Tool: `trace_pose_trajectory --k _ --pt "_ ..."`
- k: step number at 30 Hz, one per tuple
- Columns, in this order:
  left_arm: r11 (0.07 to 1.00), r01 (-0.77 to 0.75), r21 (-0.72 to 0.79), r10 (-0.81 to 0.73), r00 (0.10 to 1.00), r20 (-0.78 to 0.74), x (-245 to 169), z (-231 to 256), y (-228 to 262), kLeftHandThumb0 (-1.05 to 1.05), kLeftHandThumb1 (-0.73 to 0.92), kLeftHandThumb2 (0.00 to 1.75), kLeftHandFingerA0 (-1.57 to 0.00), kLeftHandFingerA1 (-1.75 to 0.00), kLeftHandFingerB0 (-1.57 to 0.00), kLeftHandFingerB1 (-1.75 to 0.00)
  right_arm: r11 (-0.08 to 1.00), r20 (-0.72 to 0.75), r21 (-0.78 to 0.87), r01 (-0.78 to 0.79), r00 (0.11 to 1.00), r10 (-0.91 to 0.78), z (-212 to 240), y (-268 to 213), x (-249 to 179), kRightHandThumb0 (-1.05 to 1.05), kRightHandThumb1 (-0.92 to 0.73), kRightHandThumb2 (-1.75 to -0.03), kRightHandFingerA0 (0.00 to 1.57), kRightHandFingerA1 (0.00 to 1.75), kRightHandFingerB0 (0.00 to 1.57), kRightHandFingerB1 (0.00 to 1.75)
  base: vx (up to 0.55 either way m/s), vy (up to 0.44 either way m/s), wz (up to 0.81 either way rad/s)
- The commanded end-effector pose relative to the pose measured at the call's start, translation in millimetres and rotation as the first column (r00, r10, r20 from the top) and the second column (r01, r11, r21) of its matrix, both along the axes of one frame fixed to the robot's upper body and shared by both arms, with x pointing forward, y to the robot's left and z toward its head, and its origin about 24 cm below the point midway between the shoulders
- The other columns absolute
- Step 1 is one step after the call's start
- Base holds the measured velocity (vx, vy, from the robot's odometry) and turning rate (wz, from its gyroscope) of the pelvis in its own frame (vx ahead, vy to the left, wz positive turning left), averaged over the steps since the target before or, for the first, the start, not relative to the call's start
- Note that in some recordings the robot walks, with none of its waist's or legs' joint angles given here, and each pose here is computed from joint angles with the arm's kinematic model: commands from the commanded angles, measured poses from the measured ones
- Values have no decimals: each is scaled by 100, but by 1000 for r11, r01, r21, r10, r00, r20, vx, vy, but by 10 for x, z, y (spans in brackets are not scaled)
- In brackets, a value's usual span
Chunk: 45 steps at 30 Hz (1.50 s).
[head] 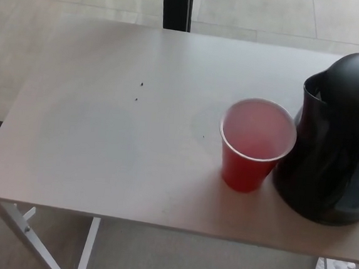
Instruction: The robot uses its right hand to lift up a kettle kept on the middle of the desk by its handle and tilt it into a glass kept next to it to pour out water
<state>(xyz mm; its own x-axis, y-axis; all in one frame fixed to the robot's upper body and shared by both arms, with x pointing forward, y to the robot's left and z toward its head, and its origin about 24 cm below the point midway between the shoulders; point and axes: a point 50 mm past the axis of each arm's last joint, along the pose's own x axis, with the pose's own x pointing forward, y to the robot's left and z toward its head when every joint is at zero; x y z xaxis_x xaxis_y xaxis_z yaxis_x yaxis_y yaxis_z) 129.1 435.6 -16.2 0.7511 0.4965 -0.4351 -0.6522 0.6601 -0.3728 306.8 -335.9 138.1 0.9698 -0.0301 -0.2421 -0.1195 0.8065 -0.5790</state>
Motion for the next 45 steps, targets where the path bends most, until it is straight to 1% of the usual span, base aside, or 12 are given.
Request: trace_pose_trajectory --k 1,3,8,11,28,29,30,33,34,35,44,45 --pt "1000 -5 5 5 1000 -7 -3 41 39 -105 43 120 -122 -86 -68 -153 997 132 24 67 989 -70 94 41 40 -42 -52 -56 72 52 35 33 0 0 0" --pt "1000 -2 7 2 1000 -3 3 42 33 -105 44 121 -122 -86 -66 -154 993 182 24 114 976 -116 97 68 53 -28 -62 -59 112 80 49 39 0 0 0" --pt "1000 -2 6 2 1000 -4 -10 33 31 -105 43 120 -115 -95 -68 -151 990 263 39 135 954 -140 94 139 45 -16 -72 -67 97 150 75 54 0 0 0" --pt "1000 0 23 0 1000 -9 5 46 35 -105 44 120 -122 -88 -68 -152 997 327 17 77 942 -78 59 146 5 -12 -51 -120 90 175 86 155 0 0 0" --pt "1000 6 17 -6 1000 -12 13 54 39 -105 43 120 -117 -93 -71 -149 996 487 -34 -84 869 90 156 367 -122 -11 -48 -125 94 175 83 162 0 0 0" --pt "1000 7 20 -7 1000 -11 16 58 41 -105 44 120 -118 -91 -71 -148 996 485 -31 -81 870 86 189 395 -118 -15 -51 -116 121 141 105 130 0 0 0" --pt "1000 10 25 -10 1000 -10 18 62 42 -105 43 121 -118 -91 -69 -150 996 486 -36 -84 869 91 227 423 -115 -11 -50 -121 91 175 81 160 0 0 0" --pt "999 16 32 -15 1000 -10 26 75 48 -105 44 120 -120 -89 -69 -150 993 494 -66 -98 861 118 305 490 -99 -14 -52 -116 89 174 80 159 0 0 0" --pt "999 19 27 -18 1000 -3 32 79 46 -105 43 120 -120 -87 -69 -150 991 499 -54 -120 857 132 362 551 -79 -17 -50 -115 118 139 103 128 0 0 0" --pt "999 18 28 -18 1000 -4 36 79 45 -105 44 120 -121 -87 -71 -147 989 503 -61 -134 852 146 385 575 -78 -12 -49 -121 89 175 80 160 0 0 0" --pt "999 27 31 -27 1000 5 62 84 32 -105 45 114 -120 -90 -74 -141 945 480 -257 -203 822 307 618 876 -81 -13 -50 -115 119 138 100 124 0 0 0" --pt "999 27 33 -27 1000 5 64 84 32 -105 44 117 -119 -90 -71 -144 943 486 -250 -220 814 319 637 898 -64 -9 -50 -120 90 170 83 151 0 0 0"
